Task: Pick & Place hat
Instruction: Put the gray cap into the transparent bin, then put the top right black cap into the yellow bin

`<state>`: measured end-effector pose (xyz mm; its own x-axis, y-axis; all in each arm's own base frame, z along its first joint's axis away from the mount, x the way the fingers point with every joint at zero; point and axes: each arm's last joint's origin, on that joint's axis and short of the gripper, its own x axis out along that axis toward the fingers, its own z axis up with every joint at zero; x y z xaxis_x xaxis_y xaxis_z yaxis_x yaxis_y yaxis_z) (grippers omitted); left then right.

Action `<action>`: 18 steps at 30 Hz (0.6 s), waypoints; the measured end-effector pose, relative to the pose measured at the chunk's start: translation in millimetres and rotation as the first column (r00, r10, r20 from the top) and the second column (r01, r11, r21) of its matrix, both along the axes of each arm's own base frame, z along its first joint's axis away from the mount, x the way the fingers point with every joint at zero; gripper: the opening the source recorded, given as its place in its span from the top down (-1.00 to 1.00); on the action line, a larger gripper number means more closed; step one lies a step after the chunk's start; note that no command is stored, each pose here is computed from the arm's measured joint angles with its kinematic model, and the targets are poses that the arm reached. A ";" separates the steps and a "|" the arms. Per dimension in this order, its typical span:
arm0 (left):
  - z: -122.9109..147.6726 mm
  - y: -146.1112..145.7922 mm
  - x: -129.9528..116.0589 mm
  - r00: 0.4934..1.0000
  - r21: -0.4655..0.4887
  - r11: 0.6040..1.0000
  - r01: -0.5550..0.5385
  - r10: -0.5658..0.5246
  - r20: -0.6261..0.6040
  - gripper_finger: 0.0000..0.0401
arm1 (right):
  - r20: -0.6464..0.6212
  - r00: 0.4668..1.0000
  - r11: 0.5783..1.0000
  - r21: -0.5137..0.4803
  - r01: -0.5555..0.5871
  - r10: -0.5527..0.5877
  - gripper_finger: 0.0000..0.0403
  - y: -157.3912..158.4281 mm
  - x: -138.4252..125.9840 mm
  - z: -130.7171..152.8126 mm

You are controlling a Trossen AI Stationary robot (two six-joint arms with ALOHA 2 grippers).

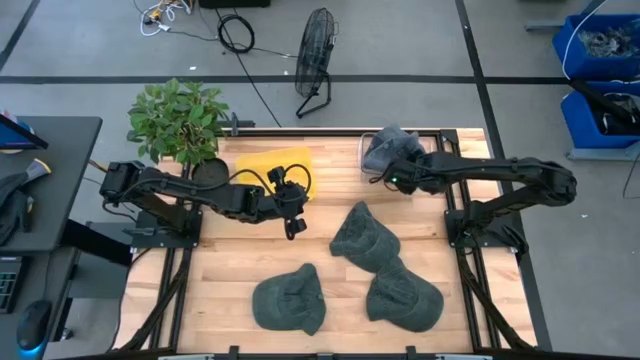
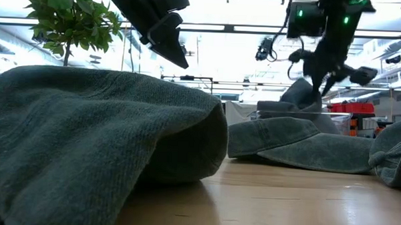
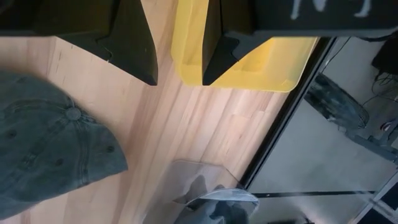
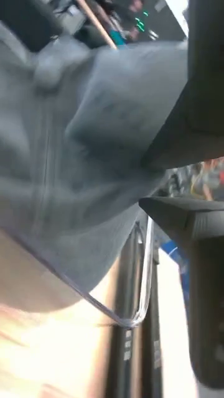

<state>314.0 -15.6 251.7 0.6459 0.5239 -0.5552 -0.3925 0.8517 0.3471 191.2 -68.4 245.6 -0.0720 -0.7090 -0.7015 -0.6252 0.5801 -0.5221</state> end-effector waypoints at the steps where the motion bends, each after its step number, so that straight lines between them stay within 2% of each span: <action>1: -0.1 -0.3 0.1 1.000 -0.002 1.000 0.014 -0.014 -0.005 0.36 | 0.047 0.999 1.000 -0.002 0.017 -0.017 0.62 1.7 -0.1 8.3; 3: -0.6 -1.3 0.5 0.998 -0.018 0.998 0.054 -0.054 -0.017 0.36 | 0.169 0.985 0.999 0.013 0.045 -0.047 0.68 5.9 0.7 25.1; 6: -1.7 -4.4 0.9 0.992 -0.070 0.990 0.119 -0.121 -0.024 0.36 | 0.361 0.929 0.991 0.132 0.035 -0.081 0.74 15.1 3.2 49.2; 8: -1.7 -7.9 0.5 0.986 -0.103 0.981 0.162 -0.166 -0.026 0.36 | 0.484 0.868 0.971 0.240 -0.008 -0.113 0.78 21.6 6.0 62.9; 10: -0.4 -12.6 -0.6 0.978 -0.134 0.969 0.205 -0.210 -0.017 0.36 | 0.595 0.784 0.934 0.352 -0.058 -0.176 0.80 28.7 10.0 73.4; 12: 2.9 -19.5 -3.8 0.964 -0.167 0.951 0.259 -0.265 -0.009 0.36 | 0.679 0.678 0.871 0.477 -0.117 -0.281 0.81 36.4 15.8 80.6; 14: 7.9 -26.5 -6.9 0.951 -0.186 0.934 0.306 -0.309 0.014 0.36 | 0.710 0.589 0.784 0.589 -0.194 -0.387 0.81 44.4 23.6 85.8; 16: 12.7 -33.5 -11.7 0.942 -0.189 0.924 0.333 -0.335 0.022 0.36 | 0.709 0.536 0.705 0.657 -0.266 -0.458 0.82 51.9 32.0 89.3; 18: 18.4 -39.4 -15.7 0.934 -0.186 0.915 0.357 -0.355 0.044 0.36 | 0.692 0.522 0.644 0.699 -0.311 -0.498 0.82 59.6 39.6 89.6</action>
<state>298.4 -55.0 270.1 0.7761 0.1450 -0.6136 -0.0536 0.9848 0.1650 230.9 -8.9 335.3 0.7401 -0.0134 -0.6724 -0.0928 0.9882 -0.1218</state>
